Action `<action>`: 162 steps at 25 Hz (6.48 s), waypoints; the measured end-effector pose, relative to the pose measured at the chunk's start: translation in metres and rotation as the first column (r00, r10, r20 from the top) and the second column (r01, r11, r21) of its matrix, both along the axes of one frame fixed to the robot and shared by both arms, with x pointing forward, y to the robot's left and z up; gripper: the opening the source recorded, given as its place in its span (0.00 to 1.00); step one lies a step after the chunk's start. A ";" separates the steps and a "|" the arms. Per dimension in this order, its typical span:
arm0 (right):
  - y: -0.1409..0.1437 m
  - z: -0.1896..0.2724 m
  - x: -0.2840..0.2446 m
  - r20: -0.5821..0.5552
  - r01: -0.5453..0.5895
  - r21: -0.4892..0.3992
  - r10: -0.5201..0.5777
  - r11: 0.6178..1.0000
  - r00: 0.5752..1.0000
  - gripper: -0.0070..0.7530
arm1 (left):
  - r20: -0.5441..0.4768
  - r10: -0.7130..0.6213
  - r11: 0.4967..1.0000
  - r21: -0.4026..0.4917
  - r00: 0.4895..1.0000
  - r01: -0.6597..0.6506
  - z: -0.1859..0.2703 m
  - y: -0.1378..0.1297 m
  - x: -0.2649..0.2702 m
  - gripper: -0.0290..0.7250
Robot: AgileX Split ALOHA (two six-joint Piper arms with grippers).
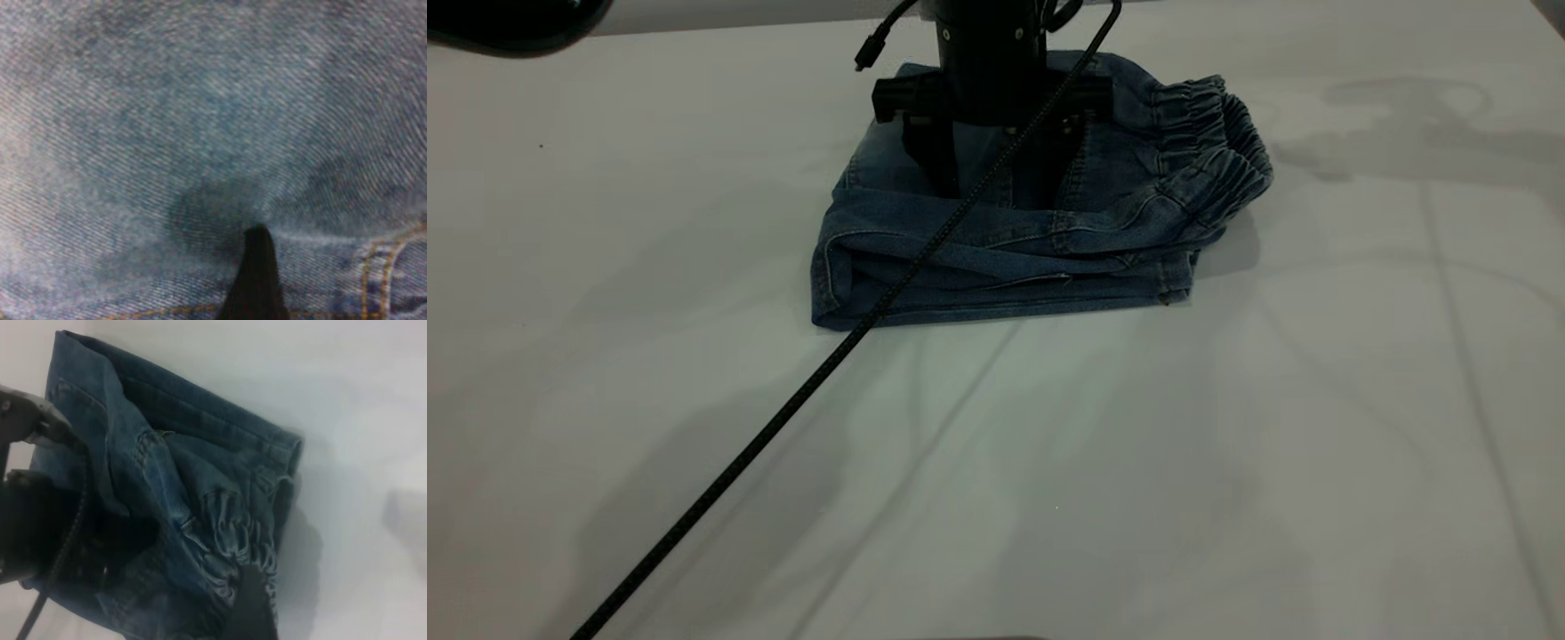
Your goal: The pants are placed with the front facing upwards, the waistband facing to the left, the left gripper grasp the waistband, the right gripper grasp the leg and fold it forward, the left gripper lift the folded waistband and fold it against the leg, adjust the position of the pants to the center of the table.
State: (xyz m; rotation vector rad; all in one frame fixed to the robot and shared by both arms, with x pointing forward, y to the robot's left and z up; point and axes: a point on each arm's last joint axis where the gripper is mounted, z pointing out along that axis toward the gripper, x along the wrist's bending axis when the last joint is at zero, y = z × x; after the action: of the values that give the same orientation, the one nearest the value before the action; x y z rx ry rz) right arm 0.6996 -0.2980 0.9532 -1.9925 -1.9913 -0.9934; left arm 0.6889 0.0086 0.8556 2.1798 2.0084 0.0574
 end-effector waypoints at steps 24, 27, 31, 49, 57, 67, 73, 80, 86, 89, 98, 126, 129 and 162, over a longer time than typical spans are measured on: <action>0.021 0.314 -0.164 0.532 -0.058 -0.096 0.101 0.994 0.841 0.70 | 0.694 -0.331 0.926 0.106 0.640 0.363 0.338 0.044 -0.047 0.79; 0.023 0.340 -0.203 0.583 -0.001 -0.109 0.065 0.994 0.810 0.70 | 0.753 -0.299 0.930 0.092 0.586 0.356 0.380 0.060 -0.072 0.79; 0.022 0.365 -0.254 0.645 0.093 -0.135 0.016 0.986 0.764 0.70 | 0.785 -0.276 0.933 0.079 0.555 0.351 0.421 0.088 -0.115 0.79; 0.035 0.298 -0.436 0.701 0.191 -0.163 -0.022 0.968 0.713 0.70 | 0.748 -0.272 0.938 0.066 0.606 0.341 0.374 0.249 -0.362 0.79; 0.038 0.230 -0.465 0.656 0.185 -0.169 -0.029 0.968 0.754 0.70 | 0.765 -0.269 0.937 0.067 0.585 0.343 0.321 0.282 -0.413 0.79; 0.028 0.139 -0.477 0.584 0.241 -0.298 -0.024 0.923 0.811 0.70 | 0.675 -0.328 0.928 0.100 0.660 0.359 0.266 0.282 -0.413 0.79; 0.013 0.105 -0.465 0.577 0.333 -0.393 -0.052 0.857 0.815 0.70 | 0.573 -0.361 0.917 0.073 0.736 0.392 0.228 0.273 -0.409 0.79; 0.010 0.087 -0.457 0.547 0.339 -0.404 -0.072 0.850 0.834 0.70 | 0.490 -0.387 0.912 0.076 0.781 0.404 0.194 0.270 -0.405 0.79; 0.011 0.087 -0.457 0.550 0.336 -0.395 -0.073 0.855 0.832 0.70 | 0.475 -0.393 0.910 0.078 0.787 0.407 0.181 0.269 -0.404 0.79; 0.011 0.087 -0.457 0.551 0.336 -0.394 -0.073 0.855 0.831 0.70 | 0.476 -0.392 0.910 0.076 0.787 0.407 0.181 0.268 -0.404 0.79; 0.011 0.087 -0.457 0.553 0.337 -0.393 -0.073 0.855 0.830 0.70 | 0.476 -0.392 0.910 0.075 0.787 0.408 0.181 0.268 -0.404 0.79; 0.011 0.087 -0.457 0.557 0.339 -0.392 -0.073 0.855 0.827 0.70 | 0.742 0.103 0.985 0.019 0.663 -0.174 0.190 0.297 -0.450 0.79; 0.012 0.087 -0.458 0.559 0.340 -0.391 -0.073 0.855 0.826 0.70 | 0.777 0.112 0.982 0.009 0.620 -0.189 0.189 0.297 -0.458 0.79; 0.010 0.087 -0.467 0.604 0.425 -0.332 -0.157 0.842 0.781 0.68 | 0.777 0.113 0.981 0.010 0.619 -0.192 0.189 0.297 -0.460 0.79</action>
State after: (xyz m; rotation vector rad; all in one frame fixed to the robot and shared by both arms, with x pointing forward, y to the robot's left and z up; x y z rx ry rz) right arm 0.2321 -0.2884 1.0398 -2.5669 -2.4278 -1.4301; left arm 0.2292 0.3059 1.0444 1.5586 1.6447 0.9643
